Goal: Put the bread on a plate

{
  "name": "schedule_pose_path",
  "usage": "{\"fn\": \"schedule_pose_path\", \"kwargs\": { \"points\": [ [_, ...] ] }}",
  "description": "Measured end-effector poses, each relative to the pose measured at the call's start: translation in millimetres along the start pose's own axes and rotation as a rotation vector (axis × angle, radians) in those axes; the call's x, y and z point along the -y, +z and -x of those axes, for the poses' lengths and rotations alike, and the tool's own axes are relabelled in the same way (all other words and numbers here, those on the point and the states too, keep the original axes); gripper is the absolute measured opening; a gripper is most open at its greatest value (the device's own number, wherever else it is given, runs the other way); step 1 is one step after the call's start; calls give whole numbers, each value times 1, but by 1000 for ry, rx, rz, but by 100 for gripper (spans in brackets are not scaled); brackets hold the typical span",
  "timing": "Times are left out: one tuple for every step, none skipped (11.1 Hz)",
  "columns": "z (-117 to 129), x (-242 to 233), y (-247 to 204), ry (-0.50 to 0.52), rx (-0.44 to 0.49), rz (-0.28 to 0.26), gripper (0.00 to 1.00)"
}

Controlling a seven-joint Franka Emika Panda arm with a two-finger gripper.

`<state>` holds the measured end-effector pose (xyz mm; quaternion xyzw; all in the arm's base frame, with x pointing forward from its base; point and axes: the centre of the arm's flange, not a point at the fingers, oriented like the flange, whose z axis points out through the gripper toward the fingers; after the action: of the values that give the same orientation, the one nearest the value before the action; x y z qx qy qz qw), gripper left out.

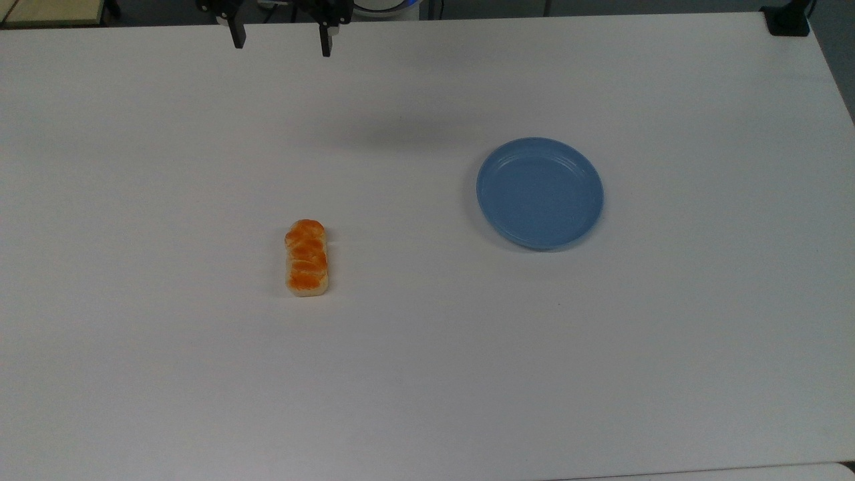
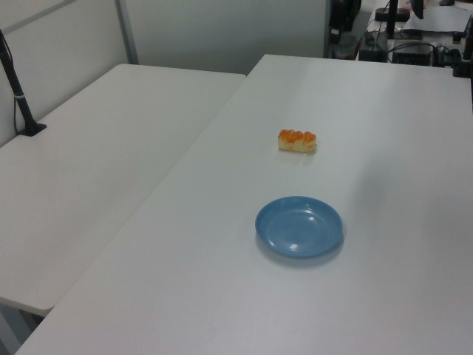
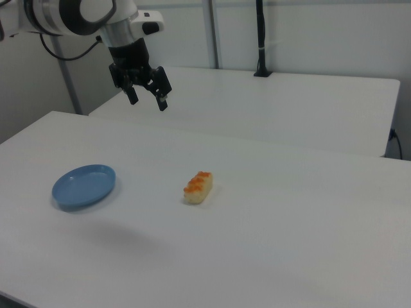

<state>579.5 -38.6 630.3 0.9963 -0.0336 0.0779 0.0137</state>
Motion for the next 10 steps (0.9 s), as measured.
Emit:
{"fn": "schedule_pose_path", "kwargs": {
  "points": [
    [0, 4, 0, -6, 0, -1, 100],
    [0, 5, 0, -5, 0, -14, 100],
    [0, 7, 0, -6, 0, -19, 100],
    [0, 8, 0, -9, 3, -20, 100],
    [1, 10, 0, -11, 6, -21, 100],
    [1, 10, 0, -11, 7, -21, 100],
    [1, 11, 1, -13, 7, -21, 100],
    [1, 15, 1, -19, 10, -22, 100],
    [2, 18, 1, -26, 13, -23, 100],
    [2, 20, 1, -28, 14, -24, 100]
  ]
}}
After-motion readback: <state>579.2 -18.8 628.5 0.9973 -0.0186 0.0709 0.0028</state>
